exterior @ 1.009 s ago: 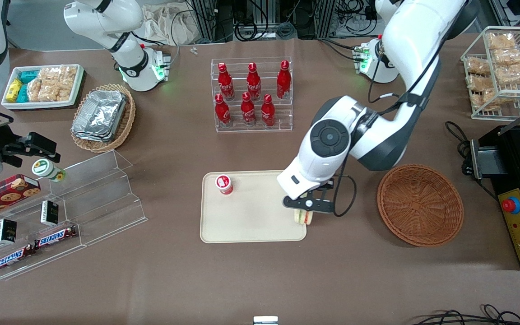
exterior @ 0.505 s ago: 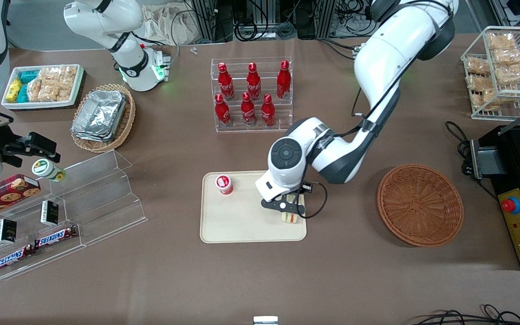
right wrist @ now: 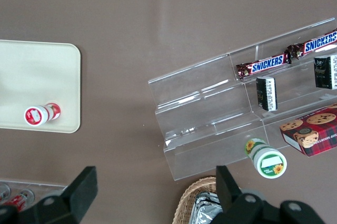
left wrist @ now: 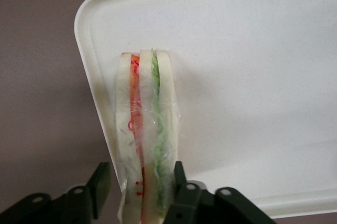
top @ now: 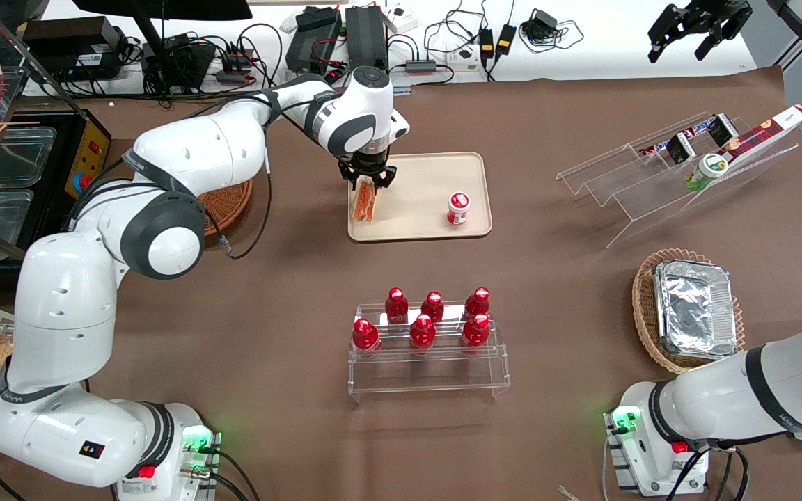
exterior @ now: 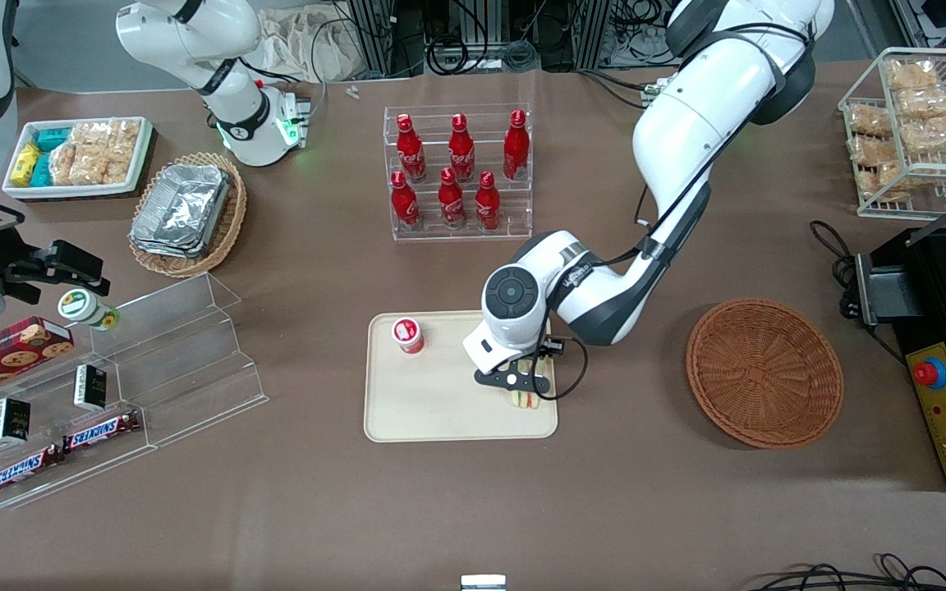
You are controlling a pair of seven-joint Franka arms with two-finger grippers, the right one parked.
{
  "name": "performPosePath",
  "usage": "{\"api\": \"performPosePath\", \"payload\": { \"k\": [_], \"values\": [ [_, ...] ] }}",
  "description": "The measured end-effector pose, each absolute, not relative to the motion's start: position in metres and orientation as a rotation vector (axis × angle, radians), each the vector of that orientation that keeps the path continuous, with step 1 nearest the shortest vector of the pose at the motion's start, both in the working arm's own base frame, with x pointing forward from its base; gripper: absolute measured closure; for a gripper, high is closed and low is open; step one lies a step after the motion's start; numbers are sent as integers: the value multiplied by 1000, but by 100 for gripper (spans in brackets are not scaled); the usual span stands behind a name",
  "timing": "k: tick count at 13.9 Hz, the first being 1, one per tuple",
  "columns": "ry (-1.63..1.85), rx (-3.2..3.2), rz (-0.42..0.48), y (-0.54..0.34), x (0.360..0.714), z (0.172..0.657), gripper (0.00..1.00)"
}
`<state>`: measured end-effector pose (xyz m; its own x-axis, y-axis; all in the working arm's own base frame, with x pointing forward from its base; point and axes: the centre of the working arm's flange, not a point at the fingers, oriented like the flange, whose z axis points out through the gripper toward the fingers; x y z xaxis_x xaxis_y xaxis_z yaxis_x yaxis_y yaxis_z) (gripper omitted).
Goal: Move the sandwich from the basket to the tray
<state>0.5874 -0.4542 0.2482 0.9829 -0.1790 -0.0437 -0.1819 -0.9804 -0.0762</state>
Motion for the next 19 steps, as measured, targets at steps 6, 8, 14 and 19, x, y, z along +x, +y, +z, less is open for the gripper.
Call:
{"api": "performPosePath", "payload": {
  "k": [6,8,14,19],
  "values": [
    [87,-3004,64,-378,628,339,0],
    [25,-3042,111,-343,632,399,0],
    [37,-3154,160,-221,634,527,0],
    [48,-3174,197,-118,611,601,0]
  ]
}}
